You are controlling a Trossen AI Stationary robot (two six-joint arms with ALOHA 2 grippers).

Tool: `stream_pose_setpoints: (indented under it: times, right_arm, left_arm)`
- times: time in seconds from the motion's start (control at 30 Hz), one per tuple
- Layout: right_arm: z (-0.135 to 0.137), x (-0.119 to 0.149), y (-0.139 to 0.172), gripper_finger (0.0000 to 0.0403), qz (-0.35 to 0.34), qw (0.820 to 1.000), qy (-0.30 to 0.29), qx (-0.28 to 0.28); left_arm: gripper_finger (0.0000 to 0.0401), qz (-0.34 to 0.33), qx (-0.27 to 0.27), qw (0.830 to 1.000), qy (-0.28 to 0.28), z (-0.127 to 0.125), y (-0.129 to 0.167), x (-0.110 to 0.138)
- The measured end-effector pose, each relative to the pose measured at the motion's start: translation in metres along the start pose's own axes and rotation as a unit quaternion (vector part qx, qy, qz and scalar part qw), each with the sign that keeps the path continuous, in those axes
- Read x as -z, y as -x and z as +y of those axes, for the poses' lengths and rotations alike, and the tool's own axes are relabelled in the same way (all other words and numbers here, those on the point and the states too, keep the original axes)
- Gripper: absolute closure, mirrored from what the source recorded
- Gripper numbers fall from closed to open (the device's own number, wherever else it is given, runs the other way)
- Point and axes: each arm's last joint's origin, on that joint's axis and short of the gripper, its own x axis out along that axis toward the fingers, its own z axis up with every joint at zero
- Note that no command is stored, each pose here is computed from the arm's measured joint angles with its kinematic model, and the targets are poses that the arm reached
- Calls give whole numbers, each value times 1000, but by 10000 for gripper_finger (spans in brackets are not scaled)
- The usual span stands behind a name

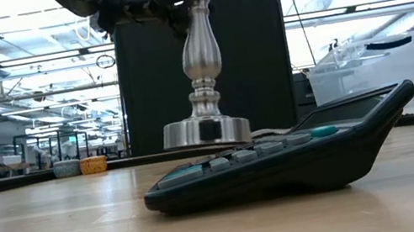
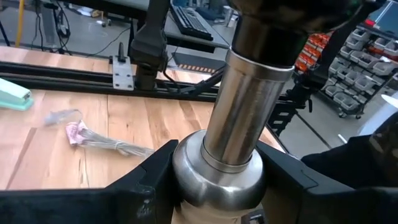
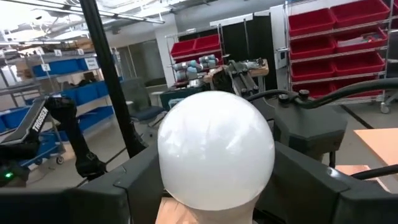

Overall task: Screw lightbulb
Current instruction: Remove the light bulb from the lamp

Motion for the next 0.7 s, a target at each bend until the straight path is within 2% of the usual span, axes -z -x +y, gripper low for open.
stream_pose_setpoints:
  times: [0.2, 0.4, 0.7]
  right_arm:
    - [4, -13, -2, 97, -14, 1000, 8, 20]
    - [12, -40, 2, 40, -26, 998, 42, 38]
    - [24, -69, 7, 28, -35, 994, 77, 65]
  left_arm:
    - [227, -7, -19, 1000, -6, -1, -1, -2]
    - [227, -4, -50, 999, -1, 1, -1, -1]
    - [227, -9, -122, 992, 0, 5, -1, -2]
